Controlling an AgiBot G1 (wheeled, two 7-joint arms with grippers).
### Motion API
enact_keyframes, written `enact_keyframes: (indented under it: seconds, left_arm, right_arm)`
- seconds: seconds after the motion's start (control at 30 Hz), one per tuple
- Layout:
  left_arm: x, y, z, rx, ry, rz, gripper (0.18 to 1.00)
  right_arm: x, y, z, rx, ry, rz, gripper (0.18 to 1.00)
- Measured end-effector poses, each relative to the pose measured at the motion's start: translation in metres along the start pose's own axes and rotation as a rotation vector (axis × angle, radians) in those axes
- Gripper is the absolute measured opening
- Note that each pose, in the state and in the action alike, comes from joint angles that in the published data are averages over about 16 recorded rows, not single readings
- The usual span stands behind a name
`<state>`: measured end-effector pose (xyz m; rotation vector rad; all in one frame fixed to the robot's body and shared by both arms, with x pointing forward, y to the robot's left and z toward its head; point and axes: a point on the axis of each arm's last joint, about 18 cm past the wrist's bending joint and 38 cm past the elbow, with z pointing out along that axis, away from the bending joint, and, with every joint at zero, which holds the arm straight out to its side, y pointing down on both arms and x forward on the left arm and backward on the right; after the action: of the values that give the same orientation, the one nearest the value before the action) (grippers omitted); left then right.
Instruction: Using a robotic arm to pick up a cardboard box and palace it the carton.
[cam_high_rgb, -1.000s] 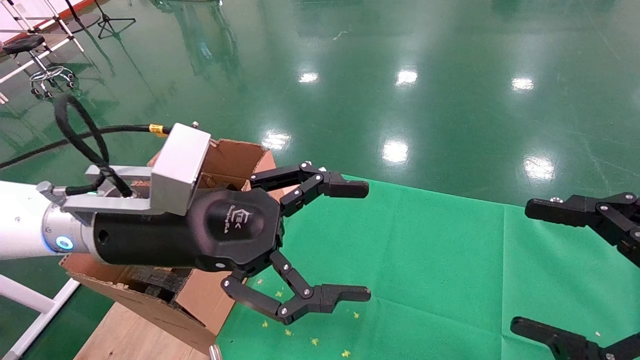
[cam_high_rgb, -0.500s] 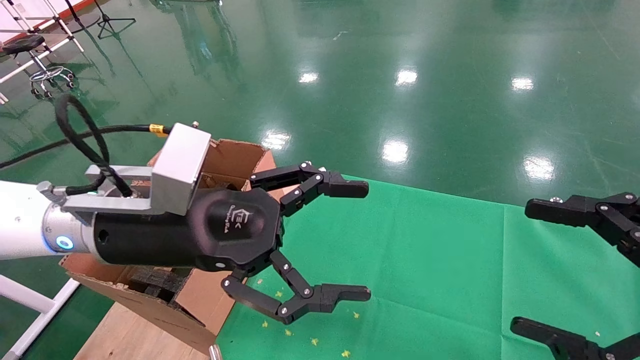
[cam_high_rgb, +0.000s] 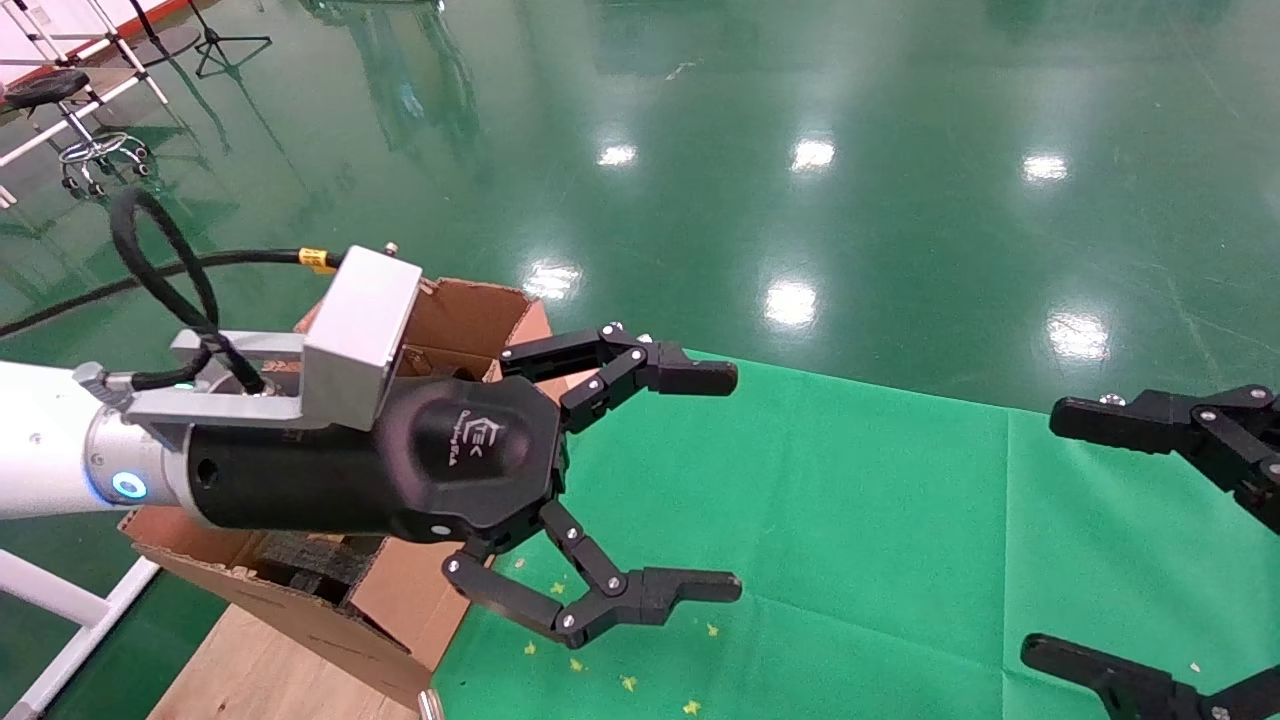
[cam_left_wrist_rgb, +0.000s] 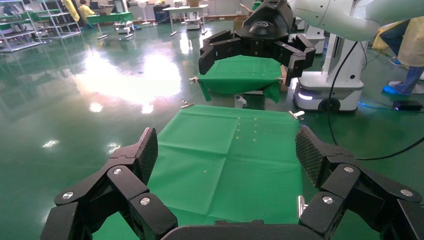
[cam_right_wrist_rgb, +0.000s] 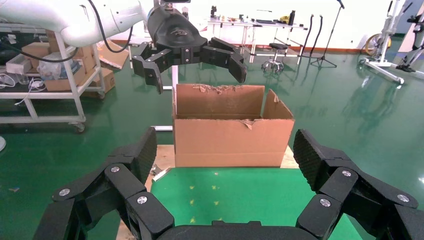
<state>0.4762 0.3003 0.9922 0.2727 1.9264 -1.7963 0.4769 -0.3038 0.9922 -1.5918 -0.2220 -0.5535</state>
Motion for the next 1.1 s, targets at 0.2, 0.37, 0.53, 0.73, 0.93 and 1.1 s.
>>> enact_keyframes:
  seconds: [0.2, 0.37, 0.53, 0.73, 0.93, 1.1]
  left_arm:
    - [0.0, 0.0, 0.0, 0.0, 0.0, 0.0, 1.001]
    - [0.0, 0.0, 0.0, 0.0, 0.0, 0.0, 1.001]
    - [0.0, 0.0, 0.0, 0.0, 0.0, 0.0, 1.001]
    - [0.0, 0.0, 0.0, 0.0, 0.0, 0.0, 1.001]
    - [0.0, 0.0, 0.0, 0.0, 0.0, 0.0, 1.001]
    - [0.0, 0.0, 0.0, 0.0, 0.0, 0.0, 1.001]
  right_arm:
    - [0.0, 0.0, 0.0, 0.0, 0.0, 0.0, 1.001]
    - [0.0, 0.0, 0.0, 0.0, 0.0, 0.0, 1.001]
    - [0.0, 0.0, 0.0, 0.0, 0.0, 0.0, 1.001]
    - [0.0, 0.0, 0.0, 0.0, 0.0, 0.0, 1.001]
    - [0.0, 0.0, 0.0, 0.0, 0.0, 0.0, 1.001]
    - [0.0, 0.0, 0.0, 0.0, 0.0, 0.0, 1.001]
